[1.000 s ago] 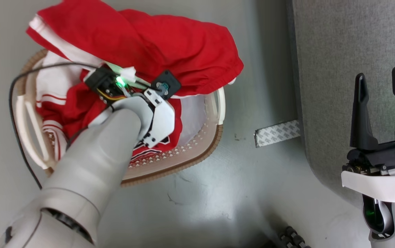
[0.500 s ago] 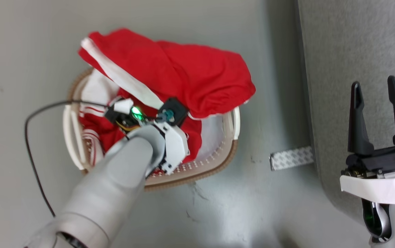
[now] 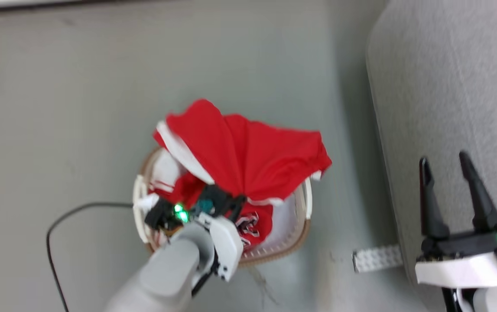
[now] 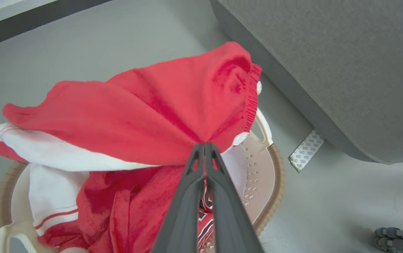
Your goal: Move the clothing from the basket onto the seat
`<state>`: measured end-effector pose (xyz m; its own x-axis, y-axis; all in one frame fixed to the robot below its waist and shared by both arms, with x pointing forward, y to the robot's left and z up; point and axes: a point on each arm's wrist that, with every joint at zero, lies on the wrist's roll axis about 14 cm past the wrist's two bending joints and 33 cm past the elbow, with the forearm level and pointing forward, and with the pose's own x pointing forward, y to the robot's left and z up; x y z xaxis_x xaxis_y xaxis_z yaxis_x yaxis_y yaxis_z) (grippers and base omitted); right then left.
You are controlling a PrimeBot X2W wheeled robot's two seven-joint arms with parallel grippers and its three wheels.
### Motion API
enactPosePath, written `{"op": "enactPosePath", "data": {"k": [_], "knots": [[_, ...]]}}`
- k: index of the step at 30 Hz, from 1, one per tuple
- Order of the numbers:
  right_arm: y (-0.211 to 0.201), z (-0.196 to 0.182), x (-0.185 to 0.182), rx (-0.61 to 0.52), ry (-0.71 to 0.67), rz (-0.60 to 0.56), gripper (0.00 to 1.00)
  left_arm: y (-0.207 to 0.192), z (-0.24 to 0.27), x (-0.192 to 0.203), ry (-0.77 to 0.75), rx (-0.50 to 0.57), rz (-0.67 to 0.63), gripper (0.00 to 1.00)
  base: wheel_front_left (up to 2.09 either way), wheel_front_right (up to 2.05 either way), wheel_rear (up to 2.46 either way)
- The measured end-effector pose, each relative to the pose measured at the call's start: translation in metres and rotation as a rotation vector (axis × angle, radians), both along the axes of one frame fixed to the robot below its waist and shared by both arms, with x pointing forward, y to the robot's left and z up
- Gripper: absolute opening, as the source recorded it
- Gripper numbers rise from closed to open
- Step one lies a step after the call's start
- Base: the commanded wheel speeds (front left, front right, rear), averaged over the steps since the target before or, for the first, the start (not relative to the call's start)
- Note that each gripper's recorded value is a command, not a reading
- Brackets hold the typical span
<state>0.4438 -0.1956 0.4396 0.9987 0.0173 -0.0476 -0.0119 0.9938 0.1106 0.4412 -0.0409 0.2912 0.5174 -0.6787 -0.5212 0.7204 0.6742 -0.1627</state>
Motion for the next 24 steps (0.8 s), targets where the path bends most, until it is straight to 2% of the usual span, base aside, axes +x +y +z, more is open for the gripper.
{"op": "enactPosePath", "data": {"k": [7, 14, 24], "knots": [[0.016, 0.024, -0.019, 0.025, -0.043, 0.038, 1.0, 0.014, 0.052, -0.003, -0.083, -0.062, 0.104, 0.0, 0.0, 0.0, 0.0], [0.03, 0.049, -0.031, 0.046, -0.104, 0.076, 1.0, 0.025, 0.119, 0.011, -0.23, -0.151, 0.182, 0.0, 0.0, 0.0, 0.0], [0.037, 0.065, -0.047, 0.074, -0.138, 0.091, 1.0, 0.033, 0.203, 0.022, -0.396, -0.246, 0.214, 0.0, 0.0, 0.0, 0.0]]}}
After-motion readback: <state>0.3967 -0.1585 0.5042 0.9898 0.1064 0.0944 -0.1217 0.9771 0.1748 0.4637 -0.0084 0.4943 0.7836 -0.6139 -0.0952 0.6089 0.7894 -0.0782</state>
